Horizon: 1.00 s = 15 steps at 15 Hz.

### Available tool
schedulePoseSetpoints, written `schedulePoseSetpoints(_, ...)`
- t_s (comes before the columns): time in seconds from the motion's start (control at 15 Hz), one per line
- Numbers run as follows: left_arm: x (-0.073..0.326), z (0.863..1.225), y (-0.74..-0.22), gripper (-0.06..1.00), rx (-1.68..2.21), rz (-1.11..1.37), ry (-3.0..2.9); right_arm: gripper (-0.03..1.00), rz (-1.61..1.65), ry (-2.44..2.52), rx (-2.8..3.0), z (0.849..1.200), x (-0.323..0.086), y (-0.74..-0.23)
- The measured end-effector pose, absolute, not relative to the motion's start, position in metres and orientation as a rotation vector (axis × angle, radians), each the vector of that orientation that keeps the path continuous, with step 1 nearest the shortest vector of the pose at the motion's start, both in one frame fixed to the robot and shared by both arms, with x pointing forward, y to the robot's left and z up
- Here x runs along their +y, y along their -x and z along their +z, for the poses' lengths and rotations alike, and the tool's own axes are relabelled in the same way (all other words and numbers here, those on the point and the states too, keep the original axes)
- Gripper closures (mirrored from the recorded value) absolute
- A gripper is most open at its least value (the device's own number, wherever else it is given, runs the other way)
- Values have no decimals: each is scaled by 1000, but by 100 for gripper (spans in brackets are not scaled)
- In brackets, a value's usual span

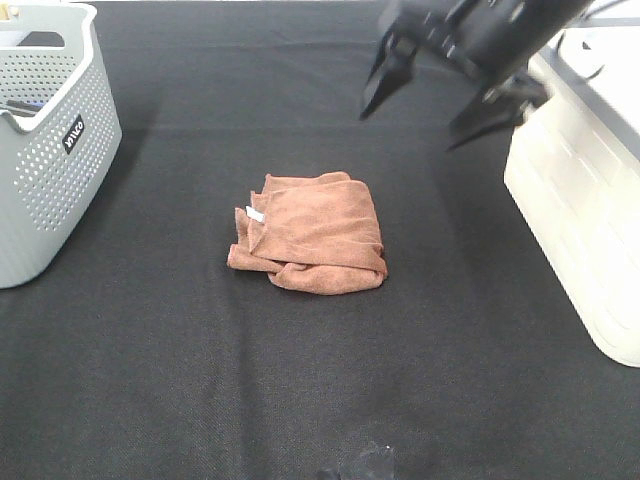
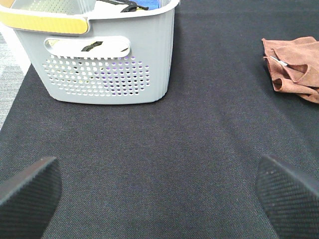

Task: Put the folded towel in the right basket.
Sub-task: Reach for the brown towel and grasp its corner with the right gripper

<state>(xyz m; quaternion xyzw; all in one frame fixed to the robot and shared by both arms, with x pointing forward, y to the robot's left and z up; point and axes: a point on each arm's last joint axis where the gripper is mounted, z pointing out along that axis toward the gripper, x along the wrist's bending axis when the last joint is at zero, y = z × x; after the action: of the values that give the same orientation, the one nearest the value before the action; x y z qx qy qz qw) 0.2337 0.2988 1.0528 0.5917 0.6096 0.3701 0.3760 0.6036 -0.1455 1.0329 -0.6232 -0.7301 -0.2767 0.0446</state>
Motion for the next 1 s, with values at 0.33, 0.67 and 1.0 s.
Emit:
schedulePoseSetpoints(0.33, 299, 1053, -234, -4, 1560, 947, -1514, 2, -747, 1902, -2199, 952, -135, -632)
schedulePoseSetpoints(0.67, 299, 1053, -234, -4, 1560, 947, -1514, 2, -686, 1868, -2275, 905, -128, -664)
schedulePoseSetpoints(1.0, 299, 1053, -234, -4, 1560, 947, -1514, 3, -628, 1854, -2256, 879, -125, -670)
